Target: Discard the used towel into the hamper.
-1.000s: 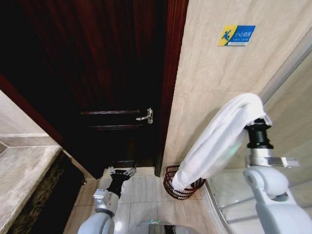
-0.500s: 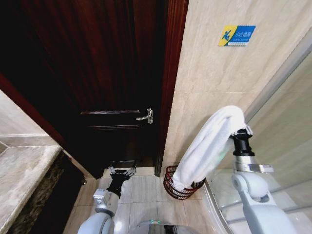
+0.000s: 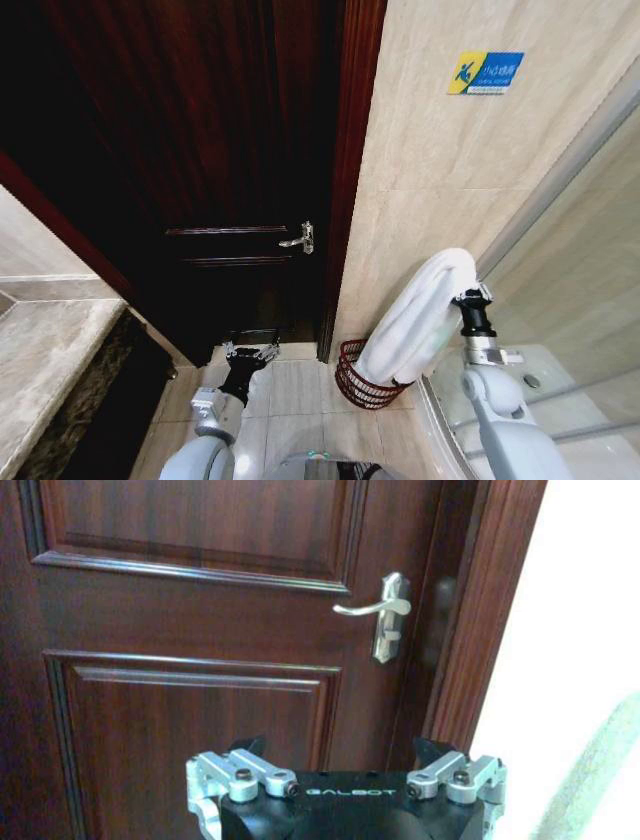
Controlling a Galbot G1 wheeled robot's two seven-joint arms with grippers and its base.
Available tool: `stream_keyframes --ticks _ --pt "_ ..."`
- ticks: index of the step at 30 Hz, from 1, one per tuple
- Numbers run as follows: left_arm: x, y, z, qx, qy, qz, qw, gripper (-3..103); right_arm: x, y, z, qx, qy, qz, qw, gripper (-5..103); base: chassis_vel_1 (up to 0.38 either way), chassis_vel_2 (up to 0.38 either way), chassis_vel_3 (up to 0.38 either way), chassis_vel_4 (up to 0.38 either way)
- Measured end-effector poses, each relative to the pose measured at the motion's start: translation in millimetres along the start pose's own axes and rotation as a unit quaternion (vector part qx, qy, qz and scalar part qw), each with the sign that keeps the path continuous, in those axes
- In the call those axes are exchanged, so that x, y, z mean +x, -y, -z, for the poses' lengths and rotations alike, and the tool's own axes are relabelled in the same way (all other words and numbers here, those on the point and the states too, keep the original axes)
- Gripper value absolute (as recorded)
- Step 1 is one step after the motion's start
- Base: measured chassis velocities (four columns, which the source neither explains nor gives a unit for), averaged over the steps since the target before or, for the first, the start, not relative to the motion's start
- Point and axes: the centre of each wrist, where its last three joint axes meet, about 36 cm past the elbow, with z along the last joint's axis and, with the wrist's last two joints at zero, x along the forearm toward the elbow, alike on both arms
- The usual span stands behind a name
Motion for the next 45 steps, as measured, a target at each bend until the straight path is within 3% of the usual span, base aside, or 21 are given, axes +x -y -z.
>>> stream_keyframes --ticks 12,25,45 --pt "0 0.0 0 0.0 0.0 0.0 1.0 99 27 -4 -53 -0.007 -0.036 0.006 0.999 8 0.0 0.0 0.0 0.0" --pt "0 0.0 0 0.0 0.0 0.0 1.0 99 57 -21 -100 -0.036 -0.087 0.009 0.995 8 0.0 0.0 0.0 0.0" --pt "0 0.0 0 0.0 0.0 0.0 1.0 99 127 -20 -185 -0.024 -0.179 0.025 0.983 8 0.0 0.0 0.0 0.0"
